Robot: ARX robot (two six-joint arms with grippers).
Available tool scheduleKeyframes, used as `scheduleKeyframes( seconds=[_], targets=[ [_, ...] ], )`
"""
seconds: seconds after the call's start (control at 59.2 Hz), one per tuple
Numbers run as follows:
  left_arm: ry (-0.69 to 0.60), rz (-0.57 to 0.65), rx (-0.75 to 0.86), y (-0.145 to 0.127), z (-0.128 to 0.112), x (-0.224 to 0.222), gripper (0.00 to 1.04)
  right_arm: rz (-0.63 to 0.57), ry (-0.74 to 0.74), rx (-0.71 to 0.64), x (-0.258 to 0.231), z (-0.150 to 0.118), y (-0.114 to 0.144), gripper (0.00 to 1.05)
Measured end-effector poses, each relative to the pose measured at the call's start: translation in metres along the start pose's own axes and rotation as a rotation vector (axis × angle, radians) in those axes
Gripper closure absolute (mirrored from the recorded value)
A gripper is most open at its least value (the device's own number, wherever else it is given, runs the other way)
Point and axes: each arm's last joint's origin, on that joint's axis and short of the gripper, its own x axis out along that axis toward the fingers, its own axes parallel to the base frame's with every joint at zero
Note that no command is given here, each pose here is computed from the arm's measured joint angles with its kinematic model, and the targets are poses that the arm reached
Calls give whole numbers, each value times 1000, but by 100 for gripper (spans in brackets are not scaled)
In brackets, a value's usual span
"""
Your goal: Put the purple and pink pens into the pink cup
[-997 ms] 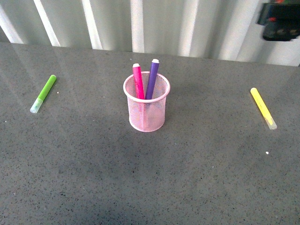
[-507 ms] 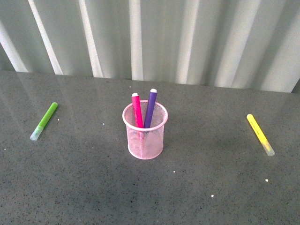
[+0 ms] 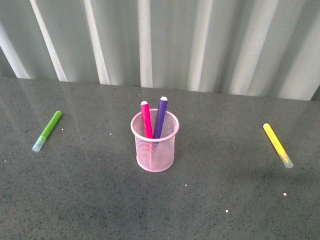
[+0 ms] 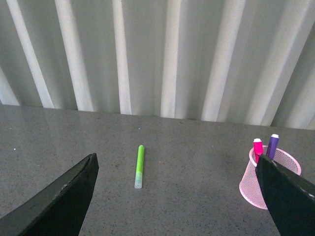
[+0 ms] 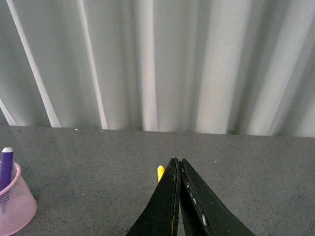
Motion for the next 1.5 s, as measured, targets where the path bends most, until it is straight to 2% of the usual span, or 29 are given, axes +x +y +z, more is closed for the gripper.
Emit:
scheduleKeyframes(
  seconds=[0.574, 1.233, 1.301, 1.504],
  targets=[
    [0, 0, 0, 0, 0, 0, 7, -1, -25, 0, -24, 8, 0, 101],
    [0, 0, 0, 0, 0, 0, 7, -1, -26, 0, -39, 7, 0, 101],
    [0, 0, 0, 0, 0, 0, 7, 0, 10, 1, -46, 2, 0, 101],
    [0, 0, 0, 0, 0, 0, 7, -1, -21, 2, -50, 5, 0, 101]
  ],
)
